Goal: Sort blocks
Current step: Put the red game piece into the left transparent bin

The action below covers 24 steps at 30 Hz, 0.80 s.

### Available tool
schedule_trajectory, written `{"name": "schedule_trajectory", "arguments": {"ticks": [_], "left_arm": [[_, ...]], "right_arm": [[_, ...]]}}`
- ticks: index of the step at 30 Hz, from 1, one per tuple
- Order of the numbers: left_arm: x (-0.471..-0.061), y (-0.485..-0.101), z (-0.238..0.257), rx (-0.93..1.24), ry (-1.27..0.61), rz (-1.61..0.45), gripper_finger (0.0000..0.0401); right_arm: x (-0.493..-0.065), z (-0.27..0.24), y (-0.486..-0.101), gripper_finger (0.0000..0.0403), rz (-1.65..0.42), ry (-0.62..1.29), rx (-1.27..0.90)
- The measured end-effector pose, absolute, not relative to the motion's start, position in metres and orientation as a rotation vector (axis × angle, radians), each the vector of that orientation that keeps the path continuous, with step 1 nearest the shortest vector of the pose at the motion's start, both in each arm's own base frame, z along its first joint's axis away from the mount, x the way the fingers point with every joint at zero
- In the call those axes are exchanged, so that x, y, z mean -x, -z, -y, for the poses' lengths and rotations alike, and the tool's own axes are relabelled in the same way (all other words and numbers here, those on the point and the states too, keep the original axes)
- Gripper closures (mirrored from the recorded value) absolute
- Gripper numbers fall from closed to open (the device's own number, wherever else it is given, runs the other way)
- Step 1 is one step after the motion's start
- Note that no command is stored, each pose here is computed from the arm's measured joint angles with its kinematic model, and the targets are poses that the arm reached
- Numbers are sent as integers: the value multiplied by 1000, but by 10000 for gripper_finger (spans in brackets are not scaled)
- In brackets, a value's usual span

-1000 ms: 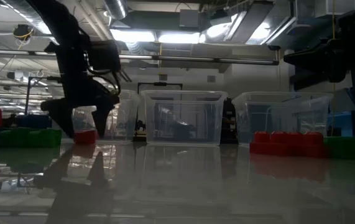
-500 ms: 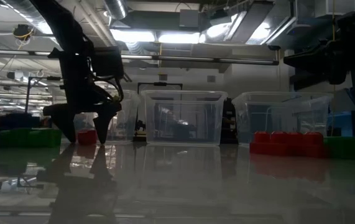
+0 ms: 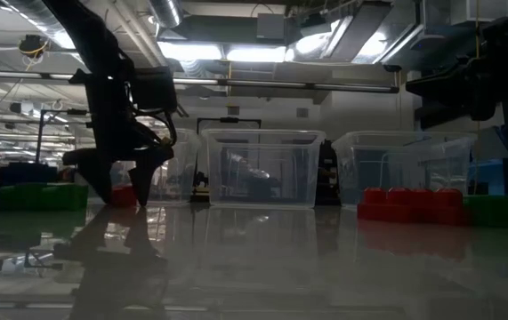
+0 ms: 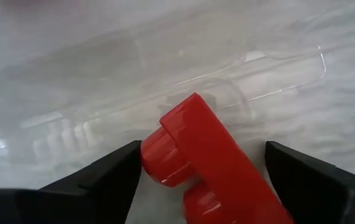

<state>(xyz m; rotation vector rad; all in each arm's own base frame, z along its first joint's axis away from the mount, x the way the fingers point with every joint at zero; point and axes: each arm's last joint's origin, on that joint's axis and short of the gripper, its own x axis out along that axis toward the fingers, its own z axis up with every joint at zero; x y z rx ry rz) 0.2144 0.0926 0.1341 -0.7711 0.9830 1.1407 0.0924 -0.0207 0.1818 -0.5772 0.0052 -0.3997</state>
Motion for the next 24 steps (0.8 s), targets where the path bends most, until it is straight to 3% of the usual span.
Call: {"name": "schedule_trajectory", "arguments": {"ticks": [24], "left_arm": [[-216, -134, -93, 691, -1082, -1017, 223]], "right_arm": [[-92, 21, -182, 338, -5, 400, 577]]}}
